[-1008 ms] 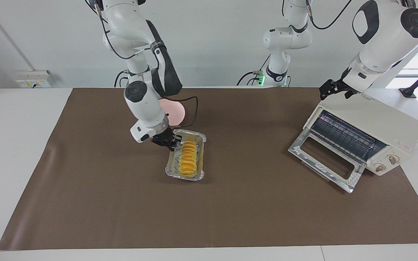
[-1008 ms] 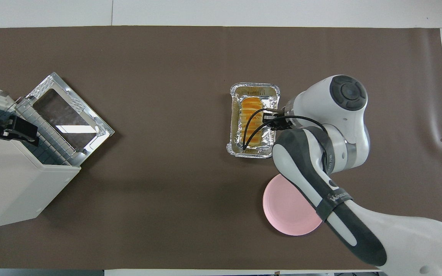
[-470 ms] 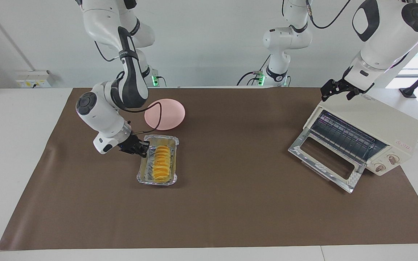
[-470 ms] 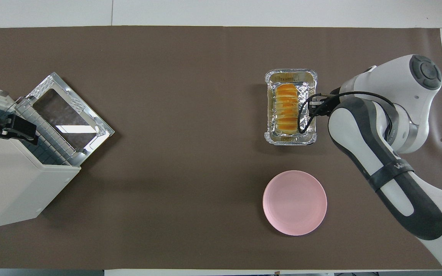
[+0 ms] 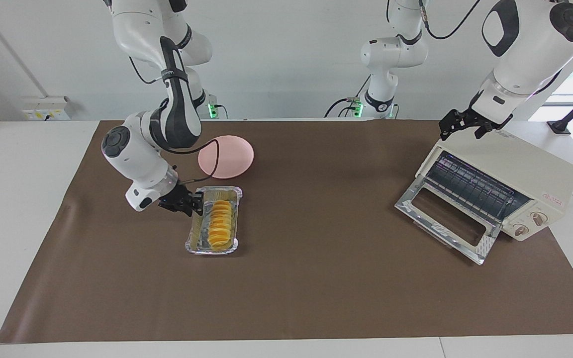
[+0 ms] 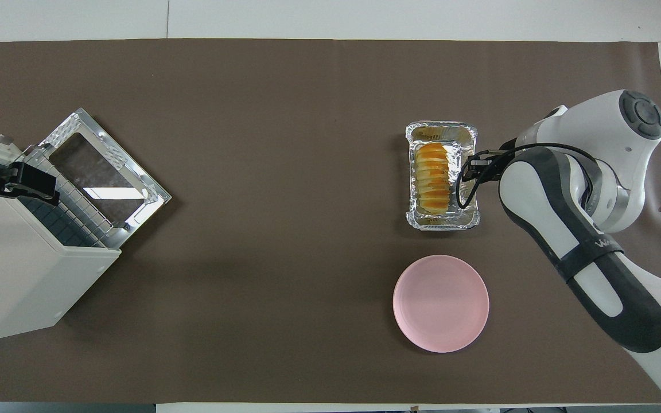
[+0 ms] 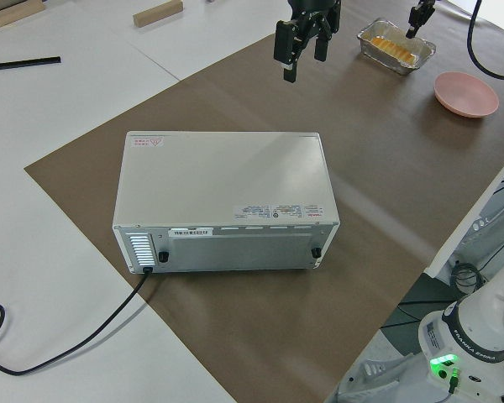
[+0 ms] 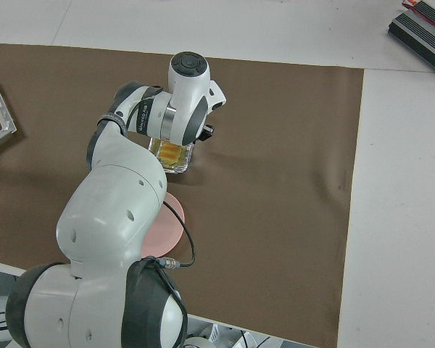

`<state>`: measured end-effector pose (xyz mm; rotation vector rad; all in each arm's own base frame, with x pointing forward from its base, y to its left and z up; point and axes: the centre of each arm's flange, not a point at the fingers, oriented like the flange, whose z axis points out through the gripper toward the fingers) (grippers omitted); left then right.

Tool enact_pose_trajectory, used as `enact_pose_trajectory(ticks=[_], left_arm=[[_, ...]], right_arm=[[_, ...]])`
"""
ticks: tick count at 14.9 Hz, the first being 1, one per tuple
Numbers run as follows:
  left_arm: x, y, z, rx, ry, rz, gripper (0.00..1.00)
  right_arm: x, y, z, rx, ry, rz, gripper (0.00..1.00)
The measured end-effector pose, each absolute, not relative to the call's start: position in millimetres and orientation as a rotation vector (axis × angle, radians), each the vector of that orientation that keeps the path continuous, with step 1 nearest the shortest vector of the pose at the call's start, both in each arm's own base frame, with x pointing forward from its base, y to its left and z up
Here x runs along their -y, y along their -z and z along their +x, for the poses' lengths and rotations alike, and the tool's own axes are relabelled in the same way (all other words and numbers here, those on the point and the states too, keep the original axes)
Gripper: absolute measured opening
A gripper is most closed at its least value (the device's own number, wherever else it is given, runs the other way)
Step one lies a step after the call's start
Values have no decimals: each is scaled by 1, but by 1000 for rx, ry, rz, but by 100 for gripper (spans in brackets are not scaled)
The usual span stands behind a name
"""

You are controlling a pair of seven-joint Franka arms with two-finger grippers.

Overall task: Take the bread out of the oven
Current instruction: 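Lower the right gripper into the tray and grasp the bread rolls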

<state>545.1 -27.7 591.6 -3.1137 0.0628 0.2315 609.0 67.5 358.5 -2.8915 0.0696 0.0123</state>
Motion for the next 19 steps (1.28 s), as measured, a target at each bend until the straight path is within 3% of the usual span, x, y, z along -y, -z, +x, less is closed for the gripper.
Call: enact_pose_trajectory(ticks=[5,8,19], left_arm=[[28,-593,547,-65,-202,-3116,100],[24,-593,548,-52,-202,-3117,100],[23,-593,548,-48,-202,-3117,100]], right_arm=[[-106,-393,619,-31,77,-2948,99],[-134,-374,618,-62,77,-2963,100],[-142,-320,611,-116,67,-2977,93]])
